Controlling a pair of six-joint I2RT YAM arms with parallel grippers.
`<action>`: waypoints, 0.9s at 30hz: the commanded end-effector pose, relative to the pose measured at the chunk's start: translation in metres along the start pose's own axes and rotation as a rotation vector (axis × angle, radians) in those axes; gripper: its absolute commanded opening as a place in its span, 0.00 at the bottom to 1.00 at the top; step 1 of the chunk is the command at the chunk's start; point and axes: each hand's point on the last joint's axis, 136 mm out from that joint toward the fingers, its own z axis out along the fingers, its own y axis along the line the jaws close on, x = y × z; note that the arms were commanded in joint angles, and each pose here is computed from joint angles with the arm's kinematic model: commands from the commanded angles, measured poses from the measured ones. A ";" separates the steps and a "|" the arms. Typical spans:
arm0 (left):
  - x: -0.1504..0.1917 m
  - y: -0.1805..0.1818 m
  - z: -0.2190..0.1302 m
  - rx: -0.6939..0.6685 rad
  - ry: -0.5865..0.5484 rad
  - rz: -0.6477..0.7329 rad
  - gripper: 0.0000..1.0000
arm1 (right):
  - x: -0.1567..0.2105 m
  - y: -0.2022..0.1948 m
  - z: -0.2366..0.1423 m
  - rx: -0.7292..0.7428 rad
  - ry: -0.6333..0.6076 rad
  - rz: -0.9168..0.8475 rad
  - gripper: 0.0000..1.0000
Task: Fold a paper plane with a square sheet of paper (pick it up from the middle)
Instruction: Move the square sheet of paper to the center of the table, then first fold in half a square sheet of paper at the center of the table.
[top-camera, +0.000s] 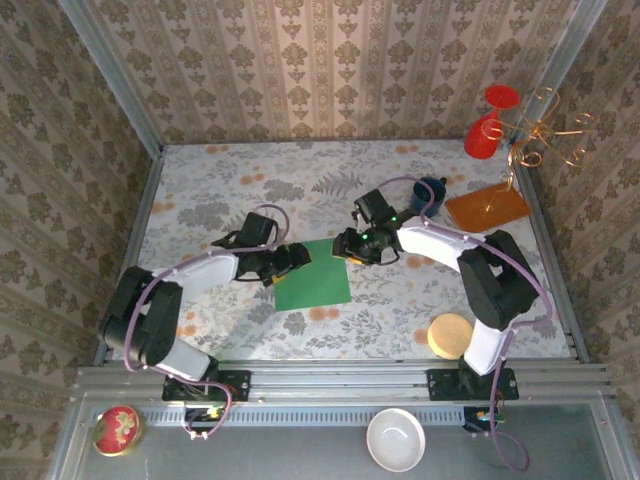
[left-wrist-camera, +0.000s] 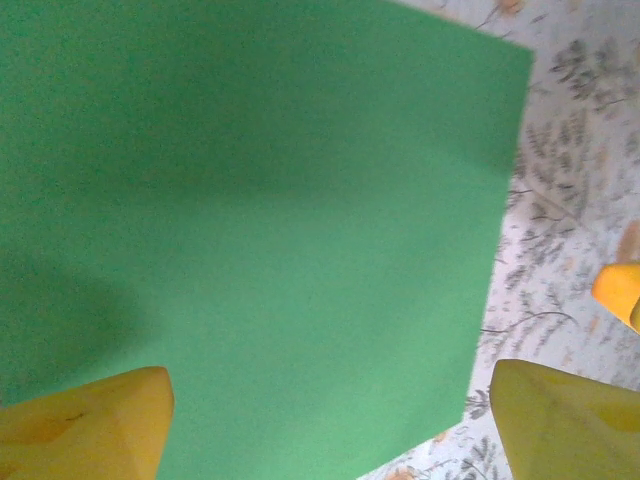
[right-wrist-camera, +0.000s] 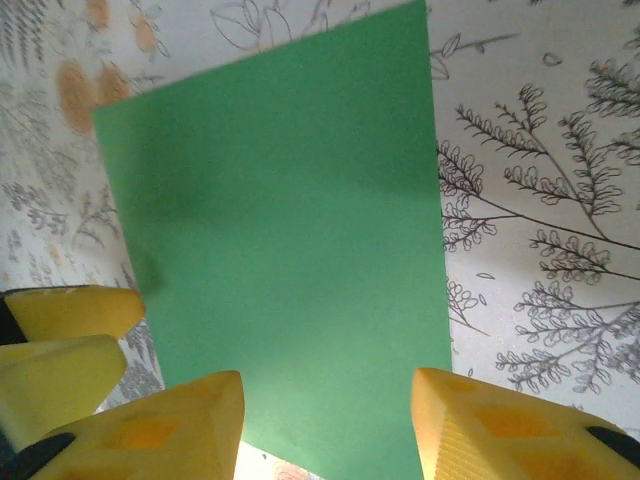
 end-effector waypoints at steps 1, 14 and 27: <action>0.000 -0.010 0.007 0.014 0.033 0.028 0.84 | 0.014 0.007 0.009 -0.014 0.085 0.004 0.47; -0.002 -0.002 0.010 -0.032 0.008 -0.001 0.87 | 0.021 -0.002 0.032 0.026 0.129 -0.009 0.44; 0.006 0.015 0.020 -0.072 0.032 -0.041 0.87 | 0.026 -0.016 0.044 0.063 0.147 -0.001 0.43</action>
